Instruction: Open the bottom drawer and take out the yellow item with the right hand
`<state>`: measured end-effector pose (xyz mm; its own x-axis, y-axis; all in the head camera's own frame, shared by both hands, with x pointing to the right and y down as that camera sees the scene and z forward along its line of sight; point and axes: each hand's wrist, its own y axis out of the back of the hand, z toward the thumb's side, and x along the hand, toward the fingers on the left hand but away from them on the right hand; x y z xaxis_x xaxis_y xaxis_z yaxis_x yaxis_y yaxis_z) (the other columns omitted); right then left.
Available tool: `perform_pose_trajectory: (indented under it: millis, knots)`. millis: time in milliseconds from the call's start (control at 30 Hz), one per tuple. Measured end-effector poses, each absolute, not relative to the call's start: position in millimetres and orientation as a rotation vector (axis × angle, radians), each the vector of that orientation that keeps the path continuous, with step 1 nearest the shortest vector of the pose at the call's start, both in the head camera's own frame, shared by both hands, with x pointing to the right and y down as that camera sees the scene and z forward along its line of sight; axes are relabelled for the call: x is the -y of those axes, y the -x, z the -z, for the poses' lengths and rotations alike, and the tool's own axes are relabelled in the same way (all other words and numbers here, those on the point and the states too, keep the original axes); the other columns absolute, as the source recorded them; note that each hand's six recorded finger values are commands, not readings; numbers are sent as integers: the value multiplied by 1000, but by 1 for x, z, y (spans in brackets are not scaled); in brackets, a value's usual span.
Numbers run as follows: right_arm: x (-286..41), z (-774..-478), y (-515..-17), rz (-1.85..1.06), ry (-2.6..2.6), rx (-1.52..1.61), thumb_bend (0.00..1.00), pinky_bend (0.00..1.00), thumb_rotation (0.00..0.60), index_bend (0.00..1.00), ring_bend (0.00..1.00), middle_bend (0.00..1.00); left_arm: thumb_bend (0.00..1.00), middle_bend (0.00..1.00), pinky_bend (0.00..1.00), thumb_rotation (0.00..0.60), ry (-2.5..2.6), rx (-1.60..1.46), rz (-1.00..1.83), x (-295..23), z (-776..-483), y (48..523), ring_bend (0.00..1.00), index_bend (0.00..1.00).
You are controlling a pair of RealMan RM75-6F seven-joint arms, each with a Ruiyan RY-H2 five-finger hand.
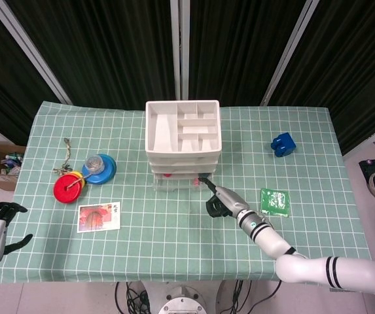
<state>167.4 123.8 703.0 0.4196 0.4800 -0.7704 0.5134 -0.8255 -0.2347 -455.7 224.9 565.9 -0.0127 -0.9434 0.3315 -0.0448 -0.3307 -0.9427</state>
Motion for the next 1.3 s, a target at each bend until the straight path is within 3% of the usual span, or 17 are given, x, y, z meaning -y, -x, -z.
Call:
perform_pose_trajectory:
  millis: [233, 567, 1300]
  knots:
    - [-115, -721, -163, 1473, -2596, -901, 619, 913, 600, 12, 817, 795, 0, 347, 230, 600, 1481, -1073, 1453, -224, -567, 455, 256, 381]
    - [-123, -729, -157, 1513, -2587, -851, 621, 915, 600, 204, 817, 797, 0, 347, 229, 600, 1478, -1078, 1465, -227, -567, 458, 256, 385]
    - [-165, -704, -161, 1439, -2626, -690, 621, 917, 600, 209, 818, 798, 0, 347, 229, 600, 1484, -1082, 1459, -228, -569, 457, 256, 386]
